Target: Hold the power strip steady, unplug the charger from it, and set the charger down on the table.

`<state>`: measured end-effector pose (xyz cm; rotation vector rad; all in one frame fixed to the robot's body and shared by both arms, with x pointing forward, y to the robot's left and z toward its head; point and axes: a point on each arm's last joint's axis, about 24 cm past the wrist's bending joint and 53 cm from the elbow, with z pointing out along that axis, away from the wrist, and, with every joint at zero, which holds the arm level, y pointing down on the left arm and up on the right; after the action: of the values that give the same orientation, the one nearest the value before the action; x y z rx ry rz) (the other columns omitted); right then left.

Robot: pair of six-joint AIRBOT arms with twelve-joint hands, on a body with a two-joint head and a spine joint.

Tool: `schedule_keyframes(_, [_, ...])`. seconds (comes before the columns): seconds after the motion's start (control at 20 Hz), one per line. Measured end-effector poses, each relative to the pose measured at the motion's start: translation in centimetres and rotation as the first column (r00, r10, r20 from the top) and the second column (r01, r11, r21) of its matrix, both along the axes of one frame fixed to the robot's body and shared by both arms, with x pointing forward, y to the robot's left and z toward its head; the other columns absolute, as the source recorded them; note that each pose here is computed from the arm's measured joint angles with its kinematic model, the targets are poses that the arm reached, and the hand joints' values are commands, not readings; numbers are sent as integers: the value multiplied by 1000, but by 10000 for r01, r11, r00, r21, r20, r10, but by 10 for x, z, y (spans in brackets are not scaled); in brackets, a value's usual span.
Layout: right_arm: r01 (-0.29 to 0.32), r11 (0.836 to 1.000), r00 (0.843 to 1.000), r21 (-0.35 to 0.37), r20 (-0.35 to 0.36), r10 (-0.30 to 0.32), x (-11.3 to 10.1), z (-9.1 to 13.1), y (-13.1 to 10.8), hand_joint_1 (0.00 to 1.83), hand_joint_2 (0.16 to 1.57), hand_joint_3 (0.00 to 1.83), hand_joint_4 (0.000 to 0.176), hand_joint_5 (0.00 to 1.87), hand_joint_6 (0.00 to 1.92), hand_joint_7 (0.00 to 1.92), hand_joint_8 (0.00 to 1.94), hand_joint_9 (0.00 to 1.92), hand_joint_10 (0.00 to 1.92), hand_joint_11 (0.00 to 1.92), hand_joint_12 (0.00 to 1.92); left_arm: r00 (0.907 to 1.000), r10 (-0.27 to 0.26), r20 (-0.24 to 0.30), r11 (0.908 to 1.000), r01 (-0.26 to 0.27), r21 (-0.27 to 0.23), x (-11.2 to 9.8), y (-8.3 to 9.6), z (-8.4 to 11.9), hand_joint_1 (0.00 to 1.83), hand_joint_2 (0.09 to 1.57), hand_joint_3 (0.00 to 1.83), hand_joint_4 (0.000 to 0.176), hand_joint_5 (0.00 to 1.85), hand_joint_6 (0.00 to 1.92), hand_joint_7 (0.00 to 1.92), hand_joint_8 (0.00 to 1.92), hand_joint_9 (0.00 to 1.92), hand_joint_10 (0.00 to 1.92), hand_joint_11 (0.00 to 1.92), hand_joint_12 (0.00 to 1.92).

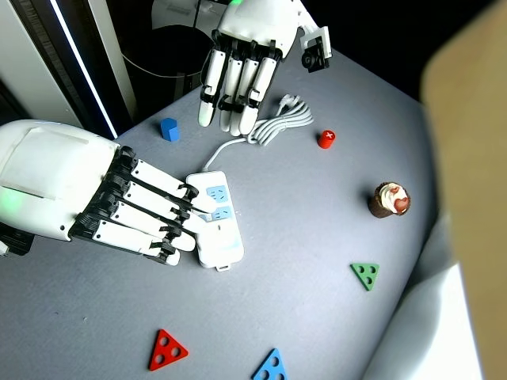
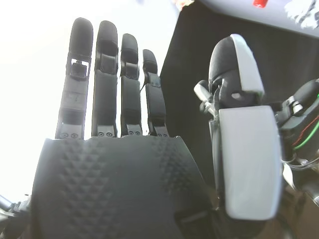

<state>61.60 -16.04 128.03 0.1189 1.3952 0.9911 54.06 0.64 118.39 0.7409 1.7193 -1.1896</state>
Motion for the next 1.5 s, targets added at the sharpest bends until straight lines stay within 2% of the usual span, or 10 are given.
schedule_keyframes(0.25, [-18, 10000, 10000, 29, 35, 18, -1, 1, 1, 0, 1025, 4, 0, 185, 4, 210, 4, 203, 4, 190, 74, 10000, 78, -7, 9999, -78, 108, 2, -1, -3, 0, 1008, 0, 0, 127, 2, 153, 3, 137, 4, 59, 183])
schedule_keyframes(0.55, [44, 10000, 10000, 51, 24, -44, 1, 1, -1, 0, 1029, 3, 0, 166, 5, 198, 5, 195, 6, 177, 60, 9965, 545, -632, 9967, -505, 628, 6, 2, -27, 0, 1003, 0, 0, 121, 2, 132, 0, 118, 0, 47, 164])
schedule_keyframes(0.7, [18, 10000, 10000, 88, 14, -19, 1, 0, 0, 0, 1030, 2, 0, 163, 3, 198, 4, 194, 6, 179, 57, 9941, 532, -948, 9955, -454, 828, 2, -4, -41, 0, 1003, 0, 0, 112, 0, 125, 0, 103, 0, 33, 152])
schedule_keyframes(0.85, [312, 9987, 9992, 404, -278, -301, 6, -2, -7, 0, 1030, 2, 0, 164, 3, 199, 5, 196, 7, 181, 57, 9917, 565, -1156, 9940, -451, 992, 0, -15, -51, 0, 1004, 0, 0, 110, 0, 122, 0, 100, 0, 32, 151])
schedule_keyframes(1.05, [644, 9942, 9967, 863, -558, -598, 11, -2, -15, 0, 1046, 7, 0, 158, 0, 191, 0, 193, 1, 187, 51, 9860, 461, -1604, 9911, -251, 1305, -8, -28, -75, 0, 1015, 3, 0, 110, 1, 131, 3, 112, 5, 53, 151])
schedule_keyframes(1.2, [875, 9916, 9944, 950, -682, -813, 14, -4, -18, 27, 1057, 7, 0, 175, 7, 214, 9, 211, 7, 200, 52, 9805, 625, -1862, 9887, -354, 1459, -6, -28, -88, 0, 1015, 2, 0, 104, 1, 122, 1, 103, 1, 38, 140])
schedule_keyframes(1.5, [1457, 9815, 9848, 1241, -1133, -1319, 23, -12, -20, 247, 1088, 7, 0, 187, 2, 247, 8, 246, 9, 253, 62, 9731, 859, -2136, 9812, -455, 1874, 0, -27, -116, 0, 1018, 2, 0, 119, 5, 139, 7, 119, 6, 60, 141])
